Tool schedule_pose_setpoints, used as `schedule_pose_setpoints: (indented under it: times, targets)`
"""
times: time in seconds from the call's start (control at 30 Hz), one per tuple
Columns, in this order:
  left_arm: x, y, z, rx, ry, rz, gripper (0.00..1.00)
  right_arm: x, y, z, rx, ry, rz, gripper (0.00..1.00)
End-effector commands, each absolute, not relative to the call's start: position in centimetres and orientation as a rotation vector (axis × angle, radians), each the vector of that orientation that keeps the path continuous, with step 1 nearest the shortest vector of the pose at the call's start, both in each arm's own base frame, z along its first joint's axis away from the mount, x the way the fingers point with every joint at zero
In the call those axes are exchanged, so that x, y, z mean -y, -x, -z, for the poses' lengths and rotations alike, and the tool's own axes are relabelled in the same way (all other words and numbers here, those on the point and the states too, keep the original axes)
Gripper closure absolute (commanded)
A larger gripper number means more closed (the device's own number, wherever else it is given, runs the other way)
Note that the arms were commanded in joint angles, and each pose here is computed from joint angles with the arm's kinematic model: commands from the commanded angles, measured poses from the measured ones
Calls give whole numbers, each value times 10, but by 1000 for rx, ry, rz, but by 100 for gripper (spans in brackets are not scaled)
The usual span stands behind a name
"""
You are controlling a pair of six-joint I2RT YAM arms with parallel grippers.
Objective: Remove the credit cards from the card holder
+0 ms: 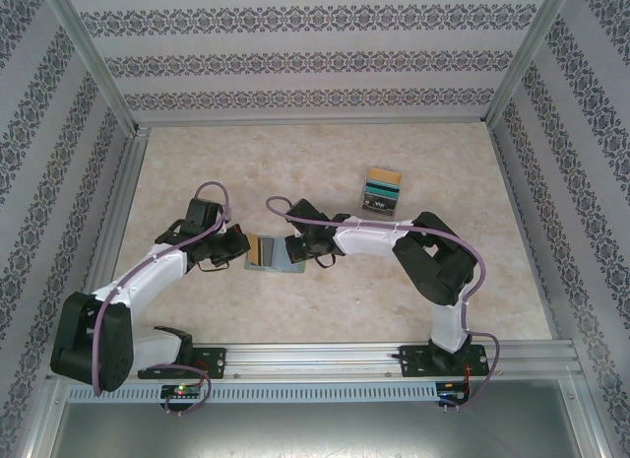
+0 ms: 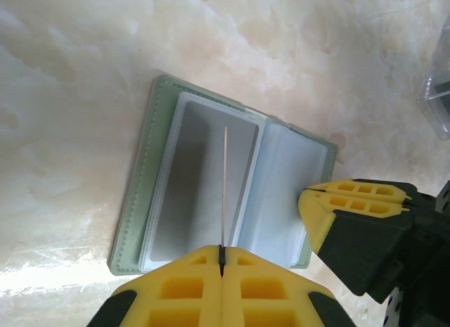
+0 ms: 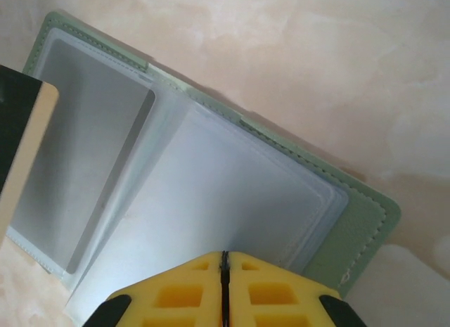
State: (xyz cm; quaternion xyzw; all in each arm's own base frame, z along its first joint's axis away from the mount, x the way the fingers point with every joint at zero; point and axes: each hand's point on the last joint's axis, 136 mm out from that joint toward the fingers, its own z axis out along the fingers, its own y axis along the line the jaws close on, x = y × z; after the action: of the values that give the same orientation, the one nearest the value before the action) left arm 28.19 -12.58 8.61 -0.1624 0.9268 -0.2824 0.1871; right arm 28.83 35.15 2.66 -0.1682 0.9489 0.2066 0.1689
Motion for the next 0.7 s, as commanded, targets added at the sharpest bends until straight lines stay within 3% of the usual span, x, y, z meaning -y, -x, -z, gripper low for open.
schedule_pose_setpoints:
  times: [0.0,0.2,0.67]
  targets:
    - [128,-284,-107,-2565,437,840,100,-344,-293,-52,-2651,450,-588,85]
    - [148,-291,-144,-2407,442,1074,100,-336,-304,-102,-2552,279,-761,75]
    - [181,-325,-223,-2062,381,1478,100,-331,-308,-191,-2277,-7,-1401,72]
